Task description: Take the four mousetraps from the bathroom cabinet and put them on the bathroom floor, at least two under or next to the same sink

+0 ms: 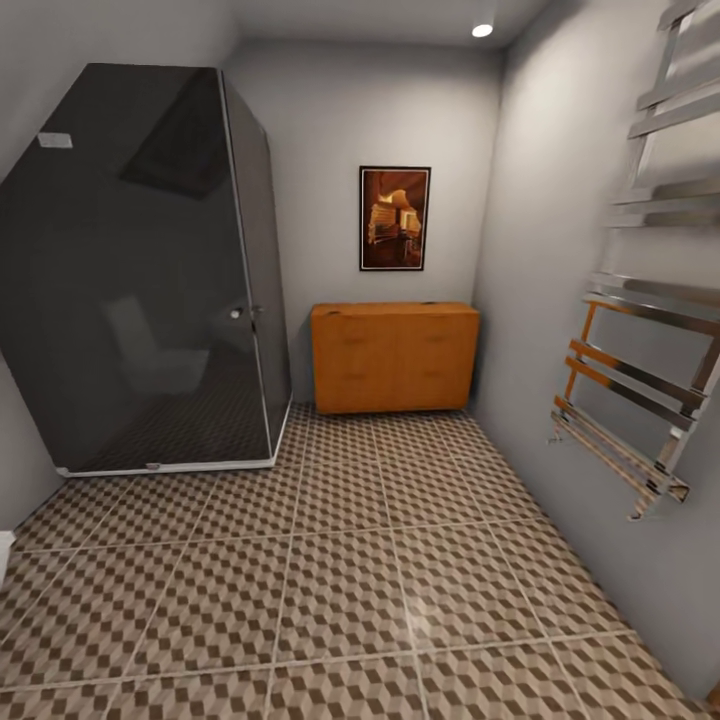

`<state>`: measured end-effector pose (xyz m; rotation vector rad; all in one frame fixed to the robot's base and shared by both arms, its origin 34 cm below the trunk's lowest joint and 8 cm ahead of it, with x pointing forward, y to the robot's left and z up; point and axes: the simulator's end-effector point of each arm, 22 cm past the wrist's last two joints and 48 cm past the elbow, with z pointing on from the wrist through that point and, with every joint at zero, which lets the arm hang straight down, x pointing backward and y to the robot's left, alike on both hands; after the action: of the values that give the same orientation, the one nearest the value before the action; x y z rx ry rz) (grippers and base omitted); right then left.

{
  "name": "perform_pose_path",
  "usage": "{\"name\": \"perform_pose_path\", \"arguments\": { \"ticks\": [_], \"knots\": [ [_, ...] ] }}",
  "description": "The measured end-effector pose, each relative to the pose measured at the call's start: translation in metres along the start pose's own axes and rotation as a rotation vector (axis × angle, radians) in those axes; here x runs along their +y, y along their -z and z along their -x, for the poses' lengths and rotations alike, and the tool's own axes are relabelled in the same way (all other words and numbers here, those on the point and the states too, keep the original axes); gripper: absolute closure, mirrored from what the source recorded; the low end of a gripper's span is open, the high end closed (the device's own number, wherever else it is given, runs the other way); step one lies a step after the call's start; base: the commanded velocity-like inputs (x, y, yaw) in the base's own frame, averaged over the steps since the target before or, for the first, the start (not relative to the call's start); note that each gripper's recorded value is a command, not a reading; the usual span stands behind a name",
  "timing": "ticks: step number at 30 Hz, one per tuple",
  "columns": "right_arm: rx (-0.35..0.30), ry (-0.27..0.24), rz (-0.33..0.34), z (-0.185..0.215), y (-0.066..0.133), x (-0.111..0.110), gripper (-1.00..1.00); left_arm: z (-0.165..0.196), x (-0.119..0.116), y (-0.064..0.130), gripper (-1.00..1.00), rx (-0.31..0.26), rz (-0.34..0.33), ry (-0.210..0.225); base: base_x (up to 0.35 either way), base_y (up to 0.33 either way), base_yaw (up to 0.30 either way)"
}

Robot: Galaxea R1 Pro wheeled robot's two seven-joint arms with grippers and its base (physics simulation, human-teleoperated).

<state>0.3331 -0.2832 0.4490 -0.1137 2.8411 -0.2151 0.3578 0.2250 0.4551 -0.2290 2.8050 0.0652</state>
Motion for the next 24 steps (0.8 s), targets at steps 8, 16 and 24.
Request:
{"name": "perform_pose_path", "arguments": {
  "ticks": [8, 16, 24],
  "knots": [
    [0.000, 0.000, 0.000, 0.0000, 0.0000, -0.0004, -1.00, -0.0007, -0.0004, 0.0001, -1.00, 0.002, 0.000, 0.000, 0.305, 0.000, 0.000],
    [0.000, 0.000, 0.000, 0.0000, 0.0000, 0.0000, -1.00, -0.0011, -0.0010, 0.0001, -1.00, 0.003, -0.001, 0.000, 0.296, 0.000, 0.000],
    [0.000, 0.000, 0.000, 0.0000, -0.0001, -0.0003, -1.00, -0.0011, -0.0011, 0.0001, -1.00, 0.003, -0.001, 0.000, 0.273, 0.000, 0.000]
  ]
}}
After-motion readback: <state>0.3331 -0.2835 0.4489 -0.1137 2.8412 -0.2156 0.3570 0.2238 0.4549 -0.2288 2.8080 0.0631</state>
